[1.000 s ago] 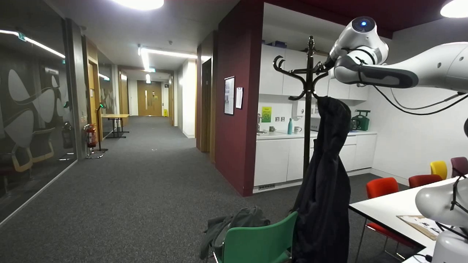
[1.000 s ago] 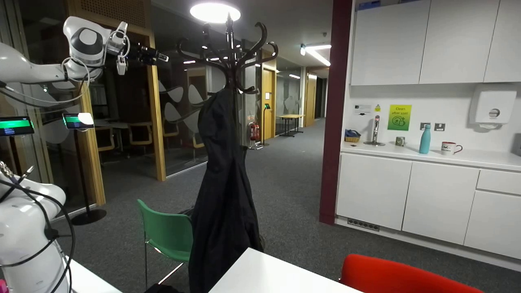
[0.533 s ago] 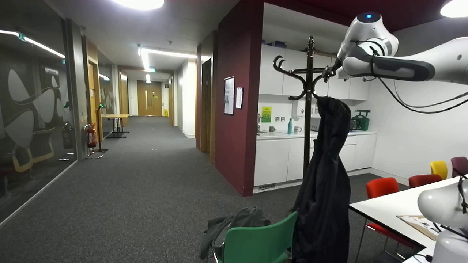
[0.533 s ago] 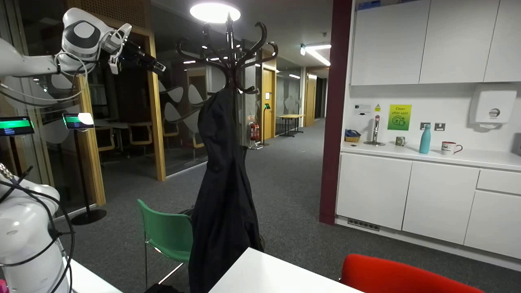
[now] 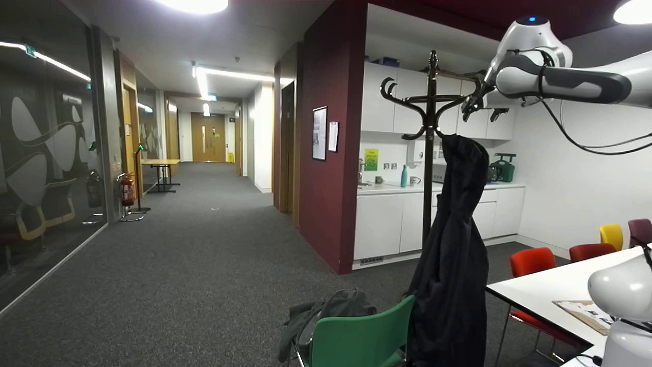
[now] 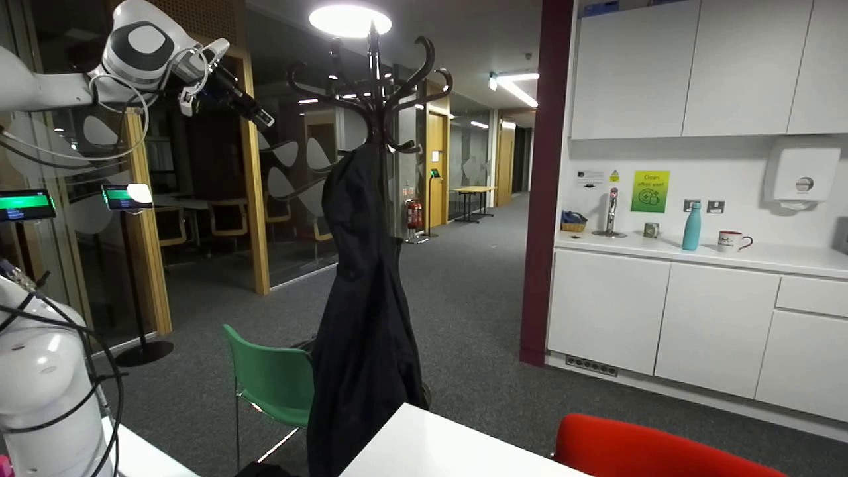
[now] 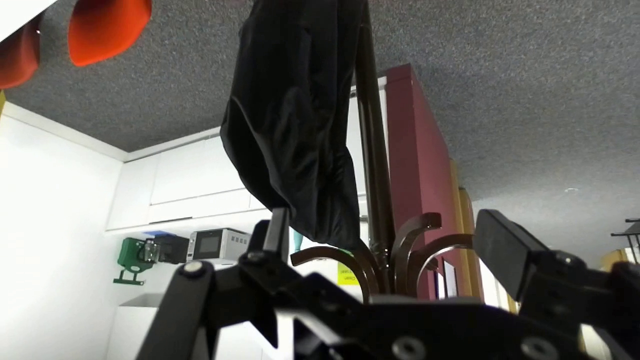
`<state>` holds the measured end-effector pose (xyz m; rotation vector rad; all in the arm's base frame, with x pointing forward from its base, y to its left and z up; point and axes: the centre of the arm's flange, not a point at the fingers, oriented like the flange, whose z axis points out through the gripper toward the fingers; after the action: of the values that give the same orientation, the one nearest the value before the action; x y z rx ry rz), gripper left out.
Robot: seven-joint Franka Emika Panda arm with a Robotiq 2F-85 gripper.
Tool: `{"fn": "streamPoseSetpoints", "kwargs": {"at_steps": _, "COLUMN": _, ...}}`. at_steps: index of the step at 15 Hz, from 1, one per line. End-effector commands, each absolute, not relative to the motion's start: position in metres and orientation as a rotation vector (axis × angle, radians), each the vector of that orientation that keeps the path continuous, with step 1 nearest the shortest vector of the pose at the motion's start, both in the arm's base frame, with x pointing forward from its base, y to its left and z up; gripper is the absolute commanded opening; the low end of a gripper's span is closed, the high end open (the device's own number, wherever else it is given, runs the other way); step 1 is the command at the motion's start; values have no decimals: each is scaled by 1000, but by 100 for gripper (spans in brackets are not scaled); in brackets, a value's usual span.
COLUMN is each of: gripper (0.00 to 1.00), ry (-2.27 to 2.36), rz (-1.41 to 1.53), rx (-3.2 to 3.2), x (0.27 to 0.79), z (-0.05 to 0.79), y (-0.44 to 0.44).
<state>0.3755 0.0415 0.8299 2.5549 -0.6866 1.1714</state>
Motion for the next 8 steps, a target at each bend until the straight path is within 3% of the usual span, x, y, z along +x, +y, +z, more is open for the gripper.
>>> {"fn": "streamPoseSetpoints", "kwargs": {"at_steps": 1, "gripper": 100, "ry": -743, "rz": 1122, "rx": 2575, "x": 371, "z": 824, "y": 17}}
{"fn": "streamPoseSetpoints", "kwargs": {"at_steps": 8, "gripper": 100, "ry": -754, "rz": 1059, "rx": 2550, "x": 375, "z": 812, "y": -3}}
